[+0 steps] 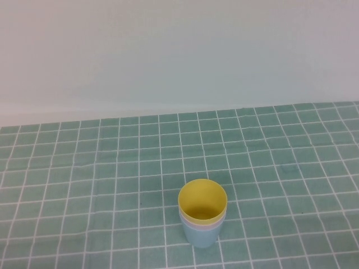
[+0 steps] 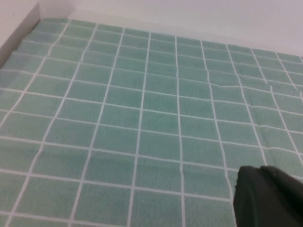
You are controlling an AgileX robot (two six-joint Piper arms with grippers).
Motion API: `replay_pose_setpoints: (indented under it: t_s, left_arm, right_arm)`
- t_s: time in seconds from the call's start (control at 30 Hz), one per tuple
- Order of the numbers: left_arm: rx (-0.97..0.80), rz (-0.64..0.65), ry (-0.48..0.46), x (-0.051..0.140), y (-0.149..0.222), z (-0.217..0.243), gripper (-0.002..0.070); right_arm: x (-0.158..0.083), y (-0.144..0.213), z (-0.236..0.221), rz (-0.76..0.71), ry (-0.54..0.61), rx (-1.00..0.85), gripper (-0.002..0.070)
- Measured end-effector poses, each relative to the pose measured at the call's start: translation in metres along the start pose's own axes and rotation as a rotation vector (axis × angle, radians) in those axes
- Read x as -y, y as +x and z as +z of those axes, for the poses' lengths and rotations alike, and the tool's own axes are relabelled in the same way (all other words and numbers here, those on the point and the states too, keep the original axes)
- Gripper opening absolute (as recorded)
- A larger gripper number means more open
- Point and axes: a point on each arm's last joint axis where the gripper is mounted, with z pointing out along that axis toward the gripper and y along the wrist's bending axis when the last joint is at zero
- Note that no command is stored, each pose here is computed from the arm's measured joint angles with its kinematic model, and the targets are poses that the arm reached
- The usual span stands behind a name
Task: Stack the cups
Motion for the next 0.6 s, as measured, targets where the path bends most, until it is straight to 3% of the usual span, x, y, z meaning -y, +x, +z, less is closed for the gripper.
replay_pose_setpoints:
  t_s: [0.6]
  left_arm:
    - [0.003,-0.009,0.001,0.000,0.000,0.000,-0.0001]
  right_arm:
    - [-0.006,0.019,-0.003,-0.041,-0.070,-0.197,-0.0001]
